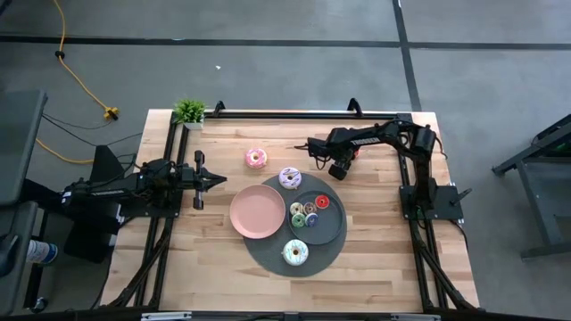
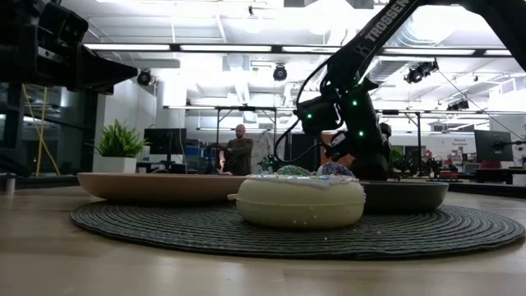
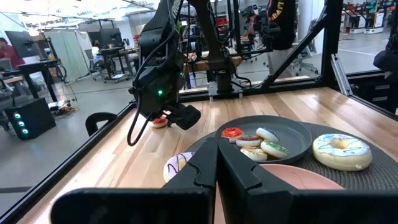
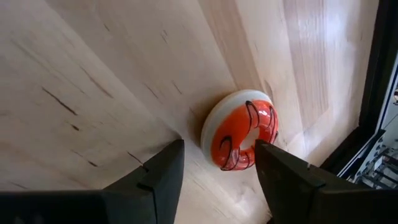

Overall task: Pick & Place donuts
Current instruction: Put the small red donut on the black plate

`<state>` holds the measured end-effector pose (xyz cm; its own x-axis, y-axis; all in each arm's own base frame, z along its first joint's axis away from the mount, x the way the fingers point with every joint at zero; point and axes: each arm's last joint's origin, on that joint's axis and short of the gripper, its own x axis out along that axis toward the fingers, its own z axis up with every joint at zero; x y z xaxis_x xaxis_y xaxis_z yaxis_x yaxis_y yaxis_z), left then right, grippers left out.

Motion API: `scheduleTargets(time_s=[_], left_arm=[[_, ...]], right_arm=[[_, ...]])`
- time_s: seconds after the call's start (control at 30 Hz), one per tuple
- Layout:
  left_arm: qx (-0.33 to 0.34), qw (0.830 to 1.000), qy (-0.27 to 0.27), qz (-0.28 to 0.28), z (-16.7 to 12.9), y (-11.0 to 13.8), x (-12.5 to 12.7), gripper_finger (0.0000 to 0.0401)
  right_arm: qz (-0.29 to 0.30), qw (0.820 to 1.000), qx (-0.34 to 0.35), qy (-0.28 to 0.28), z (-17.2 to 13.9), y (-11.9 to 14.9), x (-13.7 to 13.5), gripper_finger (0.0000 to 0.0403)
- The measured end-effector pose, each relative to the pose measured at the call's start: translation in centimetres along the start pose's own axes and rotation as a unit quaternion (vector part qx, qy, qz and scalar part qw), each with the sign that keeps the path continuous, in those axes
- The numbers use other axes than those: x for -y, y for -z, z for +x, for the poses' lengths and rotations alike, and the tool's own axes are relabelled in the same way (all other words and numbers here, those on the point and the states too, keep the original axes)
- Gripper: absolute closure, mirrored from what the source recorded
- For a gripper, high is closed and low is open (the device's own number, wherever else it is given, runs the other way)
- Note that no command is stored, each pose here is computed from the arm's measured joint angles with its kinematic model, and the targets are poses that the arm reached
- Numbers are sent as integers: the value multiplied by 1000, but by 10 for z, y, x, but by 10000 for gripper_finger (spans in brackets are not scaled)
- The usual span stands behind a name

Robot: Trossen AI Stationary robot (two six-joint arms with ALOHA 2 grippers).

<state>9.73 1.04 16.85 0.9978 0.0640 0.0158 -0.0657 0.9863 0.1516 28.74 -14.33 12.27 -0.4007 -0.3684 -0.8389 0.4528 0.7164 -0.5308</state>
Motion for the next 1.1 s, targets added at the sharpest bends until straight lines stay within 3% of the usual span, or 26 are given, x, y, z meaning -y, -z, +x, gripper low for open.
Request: scheduleTargets(time_s=[0.63,1.1], left_arm=[[0,1000,0,0,0,0,0,400],[0,1000,0,0,0,0,0,400]], right_arm=[[-3,1000,4,9,2,-1,1,306],[5,1000,19,4,-7,1,6,325]])
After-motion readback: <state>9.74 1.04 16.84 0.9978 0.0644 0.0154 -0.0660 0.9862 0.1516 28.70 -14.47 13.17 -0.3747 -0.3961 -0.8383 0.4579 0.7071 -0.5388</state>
